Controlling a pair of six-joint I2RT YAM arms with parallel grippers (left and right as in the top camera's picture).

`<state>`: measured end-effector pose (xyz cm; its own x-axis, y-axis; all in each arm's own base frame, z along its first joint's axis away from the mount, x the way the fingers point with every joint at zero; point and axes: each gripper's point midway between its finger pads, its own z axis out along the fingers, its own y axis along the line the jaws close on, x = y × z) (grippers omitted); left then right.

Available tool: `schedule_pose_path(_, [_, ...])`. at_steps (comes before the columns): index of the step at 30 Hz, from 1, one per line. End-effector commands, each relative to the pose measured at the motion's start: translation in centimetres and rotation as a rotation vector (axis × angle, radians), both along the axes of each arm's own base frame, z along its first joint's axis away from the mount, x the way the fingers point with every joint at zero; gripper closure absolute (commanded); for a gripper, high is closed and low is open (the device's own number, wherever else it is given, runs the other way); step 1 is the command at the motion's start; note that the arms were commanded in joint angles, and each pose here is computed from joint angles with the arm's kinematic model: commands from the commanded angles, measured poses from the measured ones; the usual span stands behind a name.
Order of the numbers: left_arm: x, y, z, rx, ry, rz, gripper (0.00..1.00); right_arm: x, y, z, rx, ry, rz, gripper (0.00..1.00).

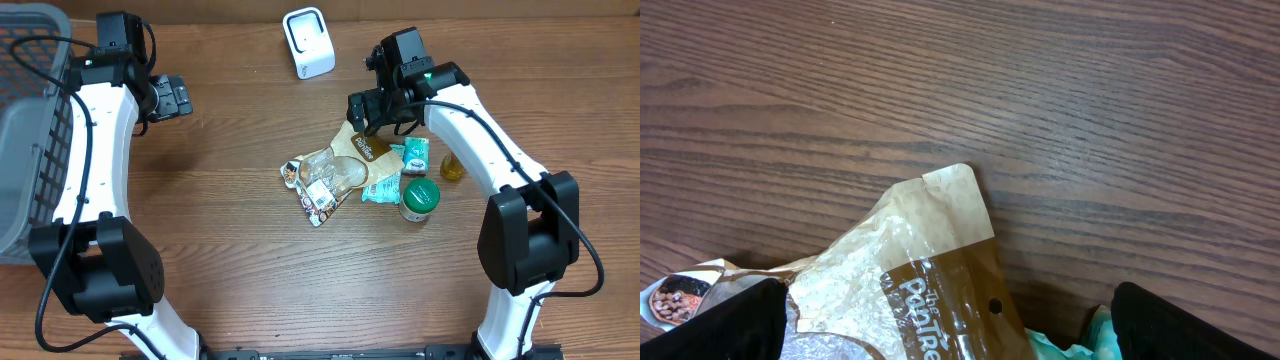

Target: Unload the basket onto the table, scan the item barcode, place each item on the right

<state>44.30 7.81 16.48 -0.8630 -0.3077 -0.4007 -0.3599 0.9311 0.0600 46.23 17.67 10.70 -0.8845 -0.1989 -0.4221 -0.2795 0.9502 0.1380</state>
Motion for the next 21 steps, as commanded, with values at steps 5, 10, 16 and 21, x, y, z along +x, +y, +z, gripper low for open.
schedule_pose_path(5, [0.2, 0.2, 1.6, 0.012, -0.042, 0.005, 0.0, 0.2, 0.0, 0.2, -0.003, -0.01, -0.011, 0.0])
schedule_pose_path(10, [0.2, 0.2, 1.6, 0.012, -0.042, 0.005, 0.0, 0.1, 0.1, 0.0, -0.005, -0.006, -0.009, 0.0])
schedule_pose_path(16, [0.2, 0.2, 1.6, 0.012, -0.042, 0.005, 0.0, -0.3, 0.2, 6.2, 0.039, -0.13, -0.004, 0.0])
schedule_pose_path(21, [0.2, 0.2, 1.6, 0.012, -0.042, 0.005, 0.0, -3.0, -0.7, 17.8, 0.123, -0.367, -0.005, 0.0])
